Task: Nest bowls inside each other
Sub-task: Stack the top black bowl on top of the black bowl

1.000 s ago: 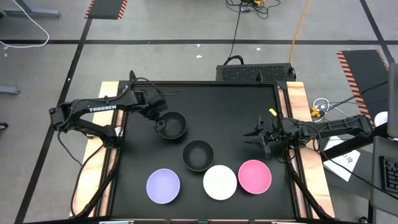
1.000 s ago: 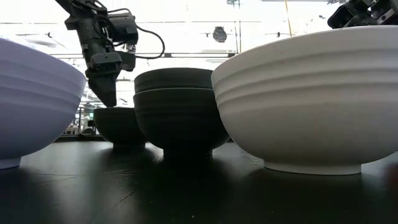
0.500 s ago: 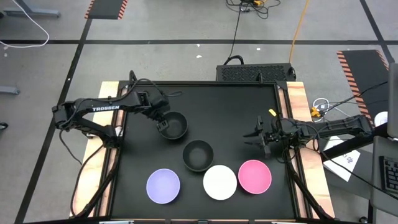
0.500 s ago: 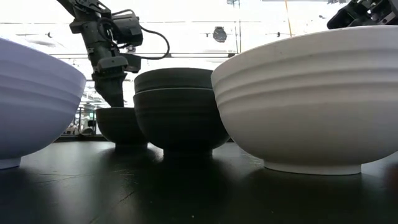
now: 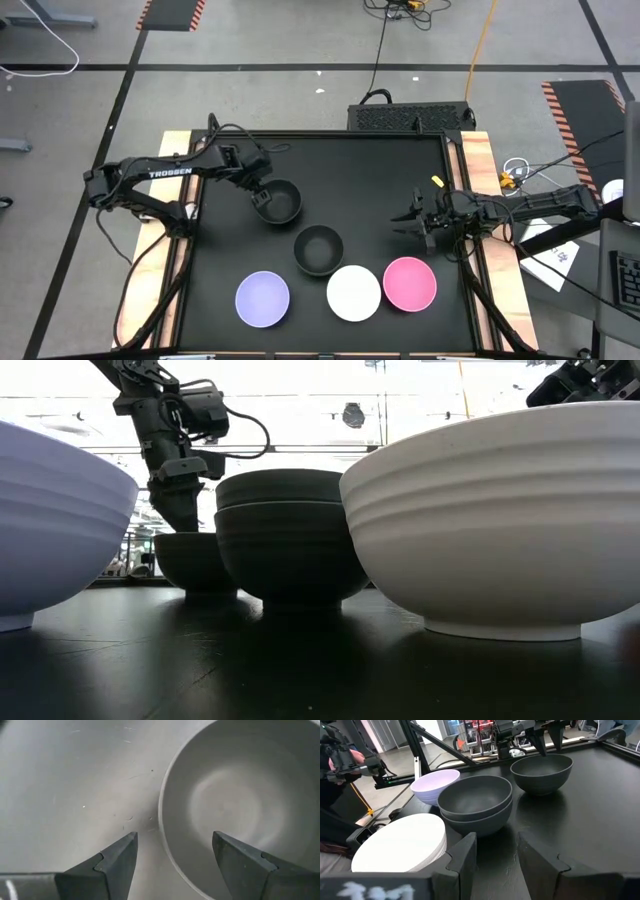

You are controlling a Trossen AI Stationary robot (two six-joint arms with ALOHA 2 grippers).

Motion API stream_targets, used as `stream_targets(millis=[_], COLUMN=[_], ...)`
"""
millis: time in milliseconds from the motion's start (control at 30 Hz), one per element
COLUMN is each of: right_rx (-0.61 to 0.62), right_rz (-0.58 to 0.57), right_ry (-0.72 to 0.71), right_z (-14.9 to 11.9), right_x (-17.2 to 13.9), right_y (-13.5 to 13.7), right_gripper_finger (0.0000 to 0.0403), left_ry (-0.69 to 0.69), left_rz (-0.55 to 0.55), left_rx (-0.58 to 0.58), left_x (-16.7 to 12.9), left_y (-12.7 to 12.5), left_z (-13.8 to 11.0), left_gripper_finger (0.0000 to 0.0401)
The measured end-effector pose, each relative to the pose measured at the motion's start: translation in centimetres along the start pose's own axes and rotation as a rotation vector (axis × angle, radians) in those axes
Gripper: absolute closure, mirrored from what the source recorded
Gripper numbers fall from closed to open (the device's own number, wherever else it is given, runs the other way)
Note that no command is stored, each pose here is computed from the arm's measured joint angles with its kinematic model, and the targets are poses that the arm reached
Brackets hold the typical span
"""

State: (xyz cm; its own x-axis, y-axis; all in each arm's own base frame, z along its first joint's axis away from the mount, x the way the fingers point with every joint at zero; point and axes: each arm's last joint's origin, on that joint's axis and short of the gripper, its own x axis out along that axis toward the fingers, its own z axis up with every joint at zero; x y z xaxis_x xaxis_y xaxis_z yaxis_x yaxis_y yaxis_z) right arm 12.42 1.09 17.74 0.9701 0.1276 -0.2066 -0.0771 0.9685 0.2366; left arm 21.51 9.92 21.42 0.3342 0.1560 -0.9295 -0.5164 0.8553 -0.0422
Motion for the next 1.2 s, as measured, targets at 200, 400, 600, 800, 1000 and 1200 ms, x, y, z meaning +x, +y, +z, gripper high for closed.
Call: stream_targets(millis=[200, 400, 600, 800, 1000, 1200], right_rx=[0.003, 0.003, 0.007, 0.010, 0.008, 0.010], right_rz=[0.000, 0.000, 0.000, -0.001, -0.001, -0.001], right_ry=[0.000, 0.001, 0.007, 0.012, 0.014, 0.015], right_z=[0.0, 0.0, -0.1, -0.1, -0.1, -0.1], right_x=[0.0, 0.0, 0.0, 0.0, 0.0, 0.0], right_y=[0.0, 0.0, 0.0, 0.0, 0.0, 0.0], right_gripper_finger=[0.0268, 0.0268, 0.0268, 0.0268, 0.0268, 0.0268], left_ry=[0.003, 0.060, 0.084, 0.080, 0.068, 0.067], left_rz=[-0.020, -0.035, -0.028, -0.020, -0.023, -0.025], left_rx=[-0.006, -0.001, 0.021, 0.043, 0.050, 0.059], left_x=[0.0, 1.5, 3.1, 3.6, 3.6, 3.5], left_y=[-0.1, -0.5, -0.6, -0.6, -0.6, -0.6], left_z=[0.0, 0.0, 0.4, 0.6, 0.7, 0.8], left_gripper_finger=[0.0144, 0.0144, 0.0144, 0.0145, 0.0184, 0.0225])
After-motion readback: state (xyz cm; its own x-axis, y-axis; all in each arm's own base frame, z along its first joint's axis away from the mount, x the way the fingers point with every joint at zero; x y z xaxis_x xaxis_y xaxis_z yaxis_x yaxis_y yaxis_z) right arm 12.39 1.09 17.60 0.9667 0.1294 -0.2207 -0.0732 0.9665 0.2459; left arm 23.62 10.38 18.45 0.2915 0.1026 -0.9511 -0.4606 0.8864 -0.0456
